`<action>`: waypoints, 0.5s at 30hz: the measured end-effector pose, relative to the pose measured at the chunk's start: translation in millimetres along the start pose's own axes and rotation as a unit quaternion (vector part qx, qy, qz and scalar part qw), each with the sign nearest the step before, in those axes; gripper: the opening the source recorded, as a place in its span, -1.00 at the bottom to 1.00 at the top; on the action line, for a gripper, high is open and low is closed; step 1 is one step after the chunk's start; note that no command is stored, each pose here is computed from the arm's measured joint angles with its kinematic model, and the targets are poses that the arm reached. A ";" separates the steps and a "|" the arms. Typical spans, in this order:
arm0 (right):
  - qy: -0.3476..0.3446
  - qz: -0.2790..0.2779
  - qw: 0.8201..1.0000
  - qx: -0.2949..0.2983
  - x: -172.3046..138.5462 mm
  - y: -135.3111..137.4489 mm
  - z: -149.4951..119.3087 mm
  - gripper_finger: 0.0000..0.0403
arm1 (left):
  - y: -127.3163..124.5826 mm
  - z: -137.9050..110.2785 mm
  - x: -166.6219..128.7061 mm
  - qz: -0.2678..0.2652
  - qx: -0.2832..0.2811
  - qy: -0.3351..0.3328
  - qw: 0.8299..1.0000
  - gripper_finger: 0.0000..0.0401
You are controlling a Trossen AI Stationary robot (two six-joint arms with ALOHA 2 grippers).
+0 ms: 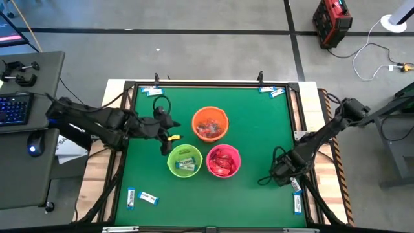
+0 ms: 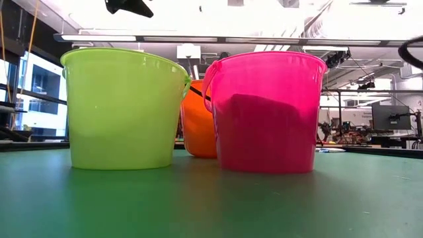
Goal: Sort candy by brand, put in halloween buckets
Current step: Put the white chocolate bar into the green bucket
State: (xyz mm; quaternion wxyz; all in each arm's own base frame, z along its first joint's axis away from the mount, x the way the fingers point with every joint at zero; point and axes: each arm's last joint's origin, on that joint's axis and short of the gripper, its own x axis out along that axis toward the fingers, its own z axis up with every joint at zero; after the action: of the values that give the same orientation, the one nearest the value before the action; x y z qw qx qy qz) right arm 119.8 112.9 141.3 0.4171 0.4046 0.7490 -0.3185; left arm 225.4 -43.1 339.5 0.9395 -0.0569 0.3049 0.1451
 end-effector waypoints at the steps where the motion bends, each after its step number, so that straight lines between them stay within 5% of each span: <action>1: 0.002 -0.001 1.000 -0.002 2.5 -1.2 1.5 0.16 | -0.4 -0.2 1.0 0.001 0.001 0.002 1.000 0.12; 10: 0.021 0.048 0.998 -0.041 16.8 1.1 8.2 0.12 | -4.9 -2.6 10.9 -0.002 0.002 0.021 1.000 0.12; 15: 0.018 0.059 0.997 -0.050 16.9 3.0 8.2 -0.23 | -4.2 -1.8 8.2 -0.007 0.004 0.018 1.000 0.12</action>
State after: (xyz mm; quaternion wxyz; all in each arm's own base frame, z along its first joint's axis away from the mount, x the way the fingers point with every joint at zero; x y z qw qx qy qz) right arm 119.9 113.3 122.3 0.4411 0.4322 0.7462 -0.2487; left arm 232.0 -45.5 333.3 0.9351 -0.0576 0.3219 0.1362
